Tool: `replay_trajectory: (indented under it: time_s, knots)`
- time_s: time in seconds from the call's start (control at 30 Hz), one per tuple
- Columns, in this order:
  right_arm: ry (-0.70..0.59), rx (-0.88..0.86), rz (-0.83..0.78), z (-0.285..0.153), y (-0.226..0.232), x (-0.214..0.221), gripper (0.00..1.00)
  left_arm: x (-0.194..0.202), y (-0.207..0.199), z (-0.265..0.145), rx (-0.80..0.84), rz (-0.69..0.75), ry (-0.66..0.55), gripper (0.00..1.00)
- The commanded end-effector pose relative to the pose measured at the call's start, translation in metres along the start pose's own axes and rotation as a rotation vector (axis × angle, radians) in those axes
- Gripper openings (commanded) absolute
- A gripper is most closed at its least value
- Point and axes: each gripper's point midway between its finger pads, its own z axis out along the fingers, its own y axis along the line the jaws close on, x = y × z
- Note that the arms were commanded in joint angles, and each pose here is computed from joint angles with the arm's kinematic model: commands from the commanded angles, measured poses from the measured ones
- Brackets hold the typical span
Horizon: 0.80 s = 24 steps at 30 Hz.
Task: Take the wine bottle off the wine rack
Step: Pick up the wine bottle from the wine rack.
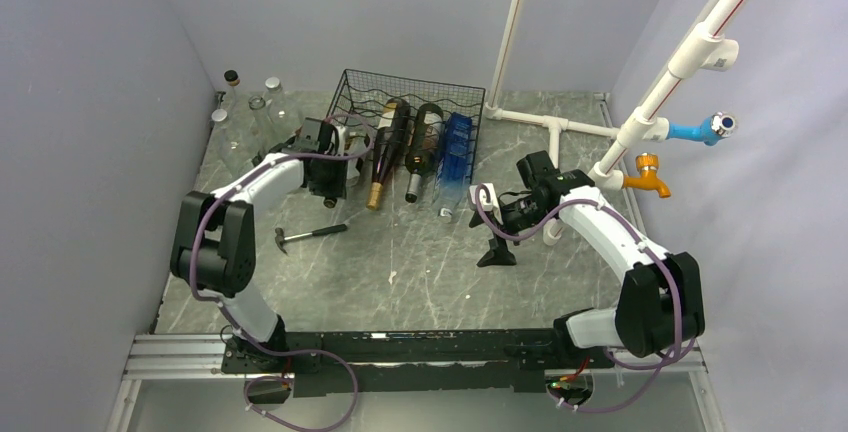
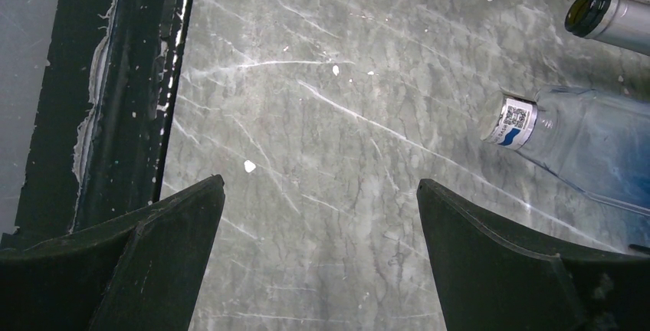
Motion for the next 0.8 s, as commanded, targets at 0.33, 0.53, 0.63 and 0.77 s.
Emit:
replay_trajectory:
  time_s: [0.33,0.53,0.63,0.77]
  knots:
    - [-0.045,-0.008,-0.075,-0.002,0.006,-0.017,1.00,0.020,-0.012,-0.065,0.061,-0.019,-0.122,0.00]
    - [-0.046,-0.011,-0.078,-0.002,0.008,-0.017,1.00,0.035,-0.012,-0.081,0.071,-0.035,-0.136,0.00]
    - [-0.046,-0.013,-0.080,-0.001,0.008,-0.018,1.00,0.038,-0.010,-0.094,0.062,-0.044,-0.163,0.00]
    - [-0.046,-0.016,-0.082,-0.001,0.009,-0.018,1.00,0.045,-0.008,-0.111,0.059,-0.053,-0.191,0.00]
